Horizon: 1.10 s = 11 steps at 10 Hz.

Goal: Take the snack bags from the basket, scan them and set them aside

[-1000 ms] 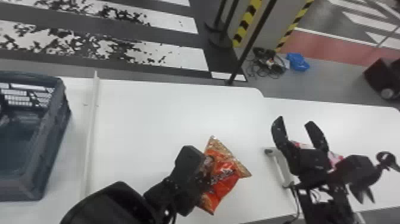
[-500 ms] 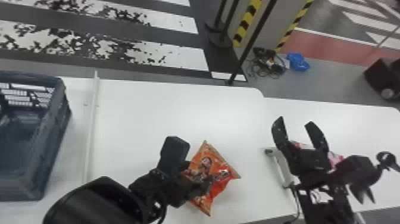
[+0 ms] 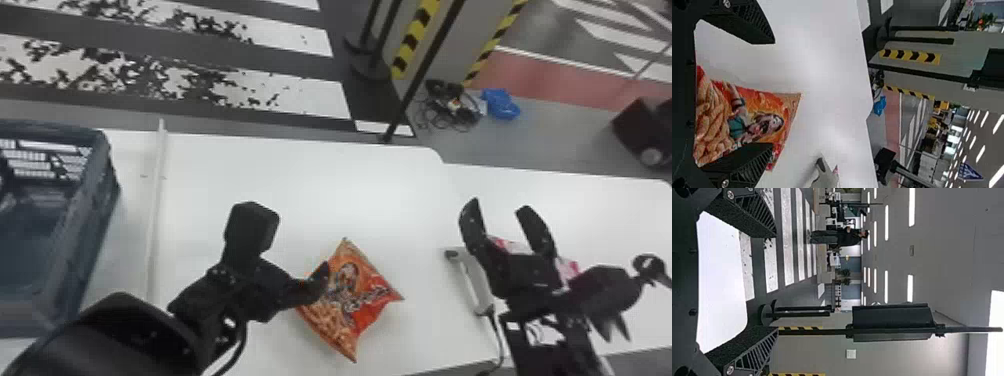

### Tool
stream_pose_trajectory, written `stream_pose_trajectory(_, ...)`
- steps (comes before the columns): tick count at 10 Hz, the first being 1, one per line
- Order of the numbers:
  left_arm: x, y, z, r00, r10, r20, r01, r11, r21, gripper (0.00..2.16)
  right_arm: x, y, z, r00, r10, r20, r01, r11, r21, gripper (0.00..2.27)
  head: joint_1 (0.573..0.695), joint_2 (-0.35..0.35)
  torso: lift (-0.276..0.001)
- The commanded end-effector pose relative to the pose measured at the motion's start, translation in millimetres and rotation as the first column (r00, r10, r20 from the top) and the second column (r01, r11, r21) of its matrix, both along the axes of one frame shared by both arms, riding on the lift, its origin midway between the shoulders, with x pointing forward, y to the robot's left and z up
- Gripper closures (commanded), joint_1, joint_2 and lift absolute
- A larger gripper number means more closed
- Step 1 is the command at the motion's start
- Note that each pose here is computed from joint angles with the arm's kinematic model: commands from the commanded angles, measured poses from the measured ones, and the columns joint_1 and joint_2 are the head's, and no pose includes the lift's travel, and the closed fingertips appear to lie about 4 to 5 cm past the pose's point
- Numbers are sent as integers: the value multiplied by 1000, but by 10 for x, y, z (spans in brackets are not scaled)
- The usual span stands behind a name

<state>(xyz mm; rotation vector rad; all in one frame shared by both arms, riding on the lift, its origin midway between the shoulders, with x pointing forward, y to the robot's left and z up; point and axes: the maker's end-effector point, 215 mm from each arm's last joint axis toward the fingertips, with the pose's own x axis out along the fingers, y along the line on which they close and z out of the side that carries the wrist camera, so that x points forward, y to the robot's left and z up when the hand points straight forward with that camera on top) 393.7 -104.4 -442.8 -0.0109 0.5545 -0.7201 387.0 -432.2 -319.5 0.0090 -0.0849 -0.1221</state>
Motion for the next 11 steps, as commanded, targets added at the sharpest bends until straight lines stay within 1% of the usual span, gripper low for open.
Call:
stream_pose_trajectory(1, 245, 496, 182, 987, 124, 101, -122, 992, -25, 70, -27, 34, -55, 1000, 11, -8, -11, 1000, 7, 97, 695, -350, -75)
stream_pose_trajectory(2, 383, 937, 305, 966, 203, 163, -202, 979, -23, 70, -38, 117, -104, 999, 42, -19, -41, 999, 10, 97, 695, -350, -75)
stream_pose_trajectory(3, 479, 1353, 462, 933, 282, 222, -283, 959, -29, 70, -49, 218, -138, 997, 79, -26, -79, 997, 2, 97, 695, -350, -75)
stream_pose_trajectory(4, 514, 1712, 641, 893, 352, 281, -352, 935, -52, 70, -66, 344, -200, 990, 135, -42, -136, 990, -21, 100, 695, -350, -75)
stream_pose_trajectory(5, 512, 2010, 831, 847, 406, 344, -402, 912, -86, 70, -94, 423, -278, 983, 171, -62, -173, 985, -26, 100, 695, -350, -75)
stream_pose_trajectory(6, 492, 2237, 1029, 798, 446, 405, -437, 891, -119, 70, -116, 499, -400, 976, 194, -100, -198, 980, -36, 100, 695, -350, -75)
stream_pose_trajectory(7, 462, 2410, 1117, 770, 468, 434, -462, 878, -127, 70, -151, 574, -509, 966, 219, -138, -227, 973, -44, 113, 695, -350, -75)
stream_pose_trajectory(8, 433, 2584, 1119, 757, 486, 437, -486, 866, -120, 70, -205, 685, -567, 954, 248, -168, -262, 962, -71, 113, 695, -347, -75)
stream_pose_trajectory(9, 395, 2770, 1104, 749, 500, 435, -505, 856, -114, 70, -271, 773, -684, 939, 270, -213, -292, 953, -78, 124, 695, -315, -75)
stream_pose_trajectory(10, 348, 2903, 1085, 748, 512, 422, -514, 849, -118, 70, -348, 858, -830, 919, 298, -257, -326, 943, -73, 134, 695, -282, -75)
stream_pose_trajectory(11, 313, 3016, 1062, 746, 520, 416, -523, 844, -117, 70, -440, 1011, -999, 892, 331, -307, -373, 924, -87, 154, 695, -247, -75)
